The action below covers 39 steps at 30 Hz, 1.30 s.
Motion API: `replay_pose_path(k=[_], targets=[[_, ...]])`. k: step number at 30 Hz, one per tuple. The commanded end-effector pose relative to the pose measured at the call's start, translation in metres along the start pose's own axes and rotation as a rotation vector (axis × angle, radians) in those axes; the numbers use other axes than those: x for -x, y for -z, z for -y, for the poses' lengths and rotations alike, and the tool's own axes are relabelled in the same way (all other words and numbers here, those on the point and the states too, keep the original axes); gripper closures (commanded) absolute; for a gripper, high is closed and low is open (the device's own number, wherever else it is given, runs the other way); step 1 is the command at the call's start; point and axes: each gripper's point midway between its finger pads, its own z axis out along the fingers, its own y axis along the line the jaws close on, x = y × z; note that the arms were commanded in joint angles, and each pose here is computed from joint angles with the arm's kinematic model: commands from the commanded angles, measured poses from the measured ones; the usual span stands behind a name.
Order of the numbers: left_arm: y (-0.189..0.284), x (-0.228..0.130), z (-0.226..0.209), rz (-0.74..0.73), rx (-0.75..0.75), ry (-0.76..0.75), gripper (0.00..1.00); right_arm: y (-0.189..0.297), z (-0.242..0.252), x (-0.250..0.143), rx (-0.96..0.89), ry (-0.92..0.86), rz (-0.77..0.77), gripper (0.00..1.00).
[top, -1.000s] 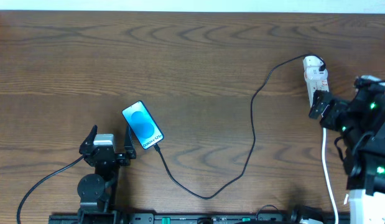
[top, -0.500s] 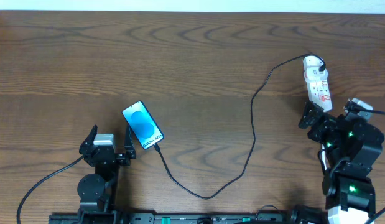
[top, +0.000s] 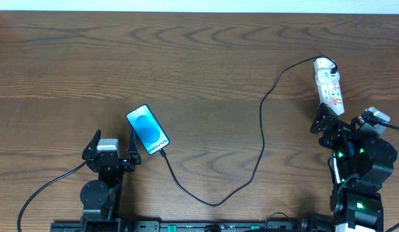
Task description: Plug charger to phone and switch on socket
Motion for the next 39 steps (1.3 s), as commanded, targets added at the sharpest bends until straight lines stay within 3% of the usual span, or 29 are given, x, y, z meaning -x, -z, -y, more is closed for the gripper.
replay_pose_path(k=[1,21,28,34,39], targets=[[0.000,-0.016,-0.003,-0.052,0.016,-0.015,0.14,0.001,-0.004,0.002,0.017,0.045,0.018,0.01],[0.000,-0.016,-0.003,-0.052,0.016,-0.015,0.14,0.015,-0.041,0.016,0.146,0.387,0.142,0.01],[0.000,-0.016,-0.003,-0.052,0.016,-0.015,0.14,0.021,-0.052,-0.013,0.270,0.523,0.248,0.01],[0.000,-0.016,-0.003,-0.052,0.016,-0.015,0.14,0.024,-0.044,-0.034,0.290,0.534,0.340,0.01],[0.000,-0.016,-0.003,-0.052,0.016,-0.015,0.14,0.021,-0.036,-0.048,0.279,0.531,0.330,0.01]])
